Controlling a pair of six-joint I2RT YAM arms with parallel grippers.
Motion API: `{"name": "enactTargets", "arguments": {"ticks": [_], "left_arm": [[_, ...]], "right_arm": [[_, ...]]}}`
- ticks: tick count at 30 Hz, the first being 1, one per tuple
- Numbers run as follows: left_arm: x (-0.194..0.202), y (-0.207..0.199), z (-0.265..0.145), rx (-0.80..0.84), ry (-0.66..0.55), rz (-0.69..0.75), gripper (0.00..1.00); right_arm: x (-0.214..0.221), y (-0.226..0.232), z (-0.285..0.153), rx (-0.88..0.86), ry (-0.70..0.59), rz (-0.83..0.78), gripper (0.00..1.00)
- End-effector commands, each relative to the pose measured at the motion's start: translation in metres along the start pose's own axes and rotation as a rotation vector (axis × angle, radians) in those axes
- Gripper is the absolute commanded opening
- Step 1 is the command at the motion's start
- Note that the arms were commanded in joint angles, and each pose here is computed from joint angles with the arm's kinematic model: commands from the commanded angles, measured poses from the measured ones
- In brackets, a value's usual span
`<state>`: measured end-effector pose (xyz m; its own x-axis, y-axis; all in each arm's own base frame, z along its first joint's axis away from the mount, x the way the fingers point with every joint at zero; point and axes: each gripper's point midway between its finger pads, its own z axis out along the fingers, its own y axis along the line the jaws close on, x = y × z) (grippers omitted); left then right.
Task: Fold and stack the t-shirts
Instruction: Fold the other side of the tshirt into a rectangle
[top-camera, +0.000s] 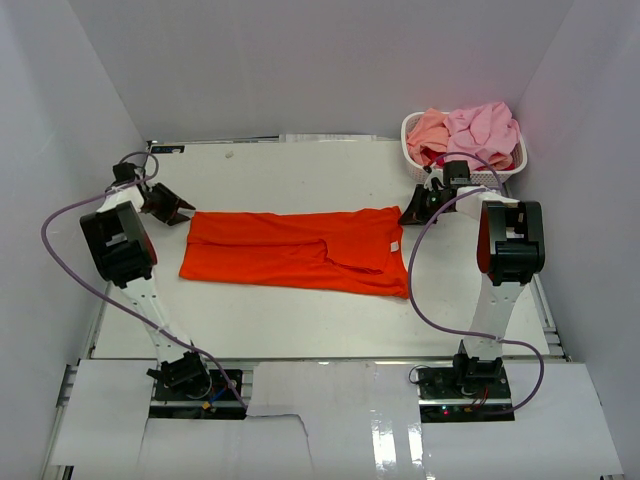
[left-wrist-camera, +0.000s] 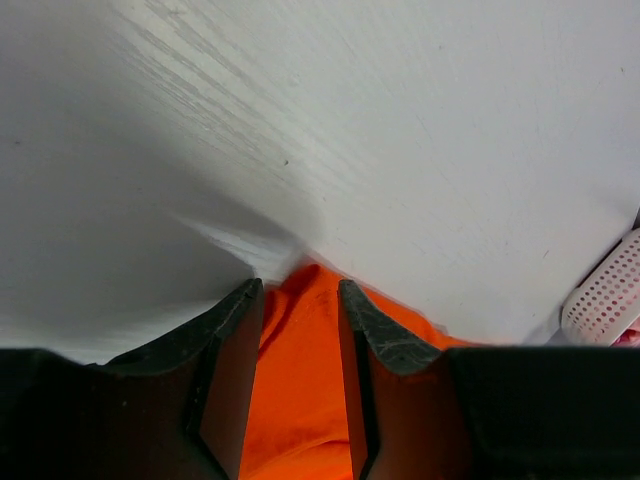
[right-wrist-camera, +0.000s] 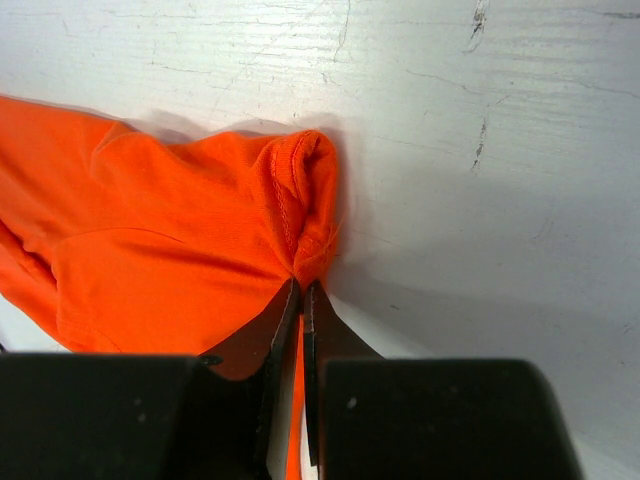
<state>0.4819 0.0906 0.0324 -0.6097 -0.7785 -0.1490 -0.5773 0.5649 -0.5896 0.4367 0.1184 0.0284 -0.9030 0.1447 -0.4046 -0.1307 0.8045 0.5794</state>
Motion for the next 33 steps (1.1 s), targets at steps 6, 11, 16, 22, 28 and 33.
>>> {"name": "enactTargets", "arguments": {"ticks": [6, 11, 16, 22, 28, 33], "left_arm": [[0.015, 0.000, -0.001, -0.055, 0.018, 0.045, 0.41], [0.019, 0.003, 0.002, -0.072, 0.030, 0.044, 0.40], [0.022, 0.007, 0.004, -0.089, 0.039, 0.048, 0.37], [0.023, 0.011, 0.004, -0.109, 0.038, 0.042, 0.00], [0.017, 0.010, 0.007, -0.109, 0.028, 0.032, 0.00], [0.007, 0.005, 0.006, -0.108, -0.002, 0.030, 0.00]], "right_arm": [[-0.012, 0.004, -0.007, -0.004, -0.032, -0.020, 0.08], [-0.011, 0.004, -0.007, -0.005, -0.029, -0.018, 0.08], [-0.009, 0.002, -0.006, -0.004, -0.025, -0.017, 0.08], [-0.010, 0.003, -0.006, -0.004, -0.025, -0.017, 0.08], [-0.010, 0.000, -0.005, 0.009, -0.023, -0.009, 0.08], [-0.007, -0.006, -0.004, 0.035, -0.022, 0.011, 0.08]]}}
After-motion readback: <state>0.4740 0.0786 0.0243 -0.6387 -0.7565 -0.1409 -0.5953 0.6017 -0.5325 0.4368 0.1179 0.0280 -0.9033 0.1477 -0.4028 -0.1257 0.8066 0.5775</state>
